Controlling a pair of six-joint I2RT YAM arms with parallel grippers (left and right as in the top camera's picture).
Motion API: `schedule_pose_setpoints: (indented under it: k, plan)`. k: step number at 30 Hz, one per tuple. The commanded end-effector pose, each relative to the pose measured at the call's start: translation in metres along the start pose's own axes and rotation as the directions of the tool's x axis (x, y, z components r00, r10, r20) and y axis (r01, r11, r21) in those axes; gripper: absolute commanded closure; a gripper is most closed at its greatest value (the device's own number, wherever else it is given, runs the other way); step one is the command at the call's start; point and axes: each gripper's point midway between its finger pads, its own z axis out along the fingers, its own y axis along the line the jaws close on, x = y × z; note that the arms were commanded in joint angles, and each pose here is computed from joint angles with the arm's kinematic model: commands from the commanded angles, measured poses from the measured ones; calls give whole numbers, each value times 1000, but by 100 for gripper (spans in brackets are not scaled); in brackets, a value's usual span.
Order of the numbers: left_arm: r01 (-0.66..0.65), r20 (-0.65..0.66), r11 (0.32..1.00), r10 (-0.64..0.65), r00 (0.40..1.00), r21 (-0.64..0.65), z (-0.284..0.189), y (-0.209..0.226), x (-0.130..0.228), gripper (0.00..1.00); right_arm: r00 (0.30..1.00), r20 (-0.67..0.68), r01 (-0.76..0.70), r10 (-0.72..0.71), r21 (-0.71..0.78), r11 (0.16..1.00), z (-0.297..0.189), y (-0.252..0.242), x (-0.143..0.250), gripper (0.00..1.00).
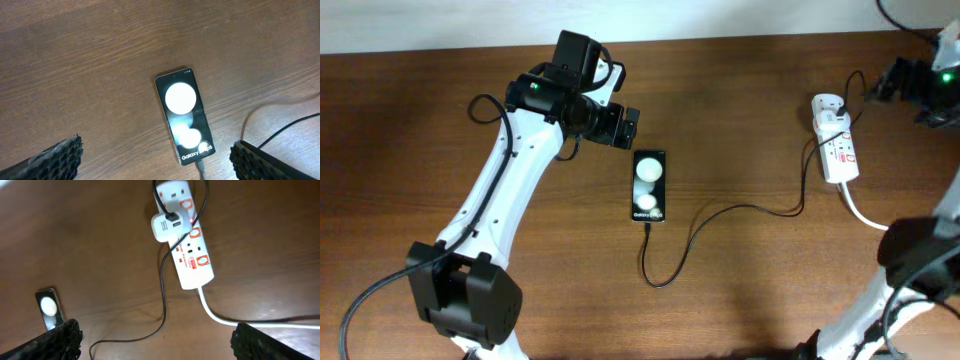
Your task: Plug charger to phone and switch on socket
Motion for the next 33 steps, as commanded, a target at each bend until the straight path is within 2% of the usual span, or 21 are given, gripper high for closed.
schedule_pose_setpoints:
  k: [1, 4, 28, 33]
  plan:
    - [-15, 26, 1000, 15, 1000, -7, -9, 2, -6, 1, 993, 115, 25, -32, 65, 998, -54, 18, 7, 1]
    - [-14, 26, 1000, 14, 1000, -7, -9, 2, -6, 1, 988, 133, 69, -77, 64, 996, -66, 37, 14, 1]
    - [-13, 19, 1000, 13, 1000, -7, -9, 2, -4, 1, 990, 117, 66, -73, 63, 996, -63, 36, 16, 1]
    - [-18, 114, 996, 29, 993, -91, -39, 12, -18, 1, 990, 117, 66, -73, 63, 996, -63, 36, 16, 1]
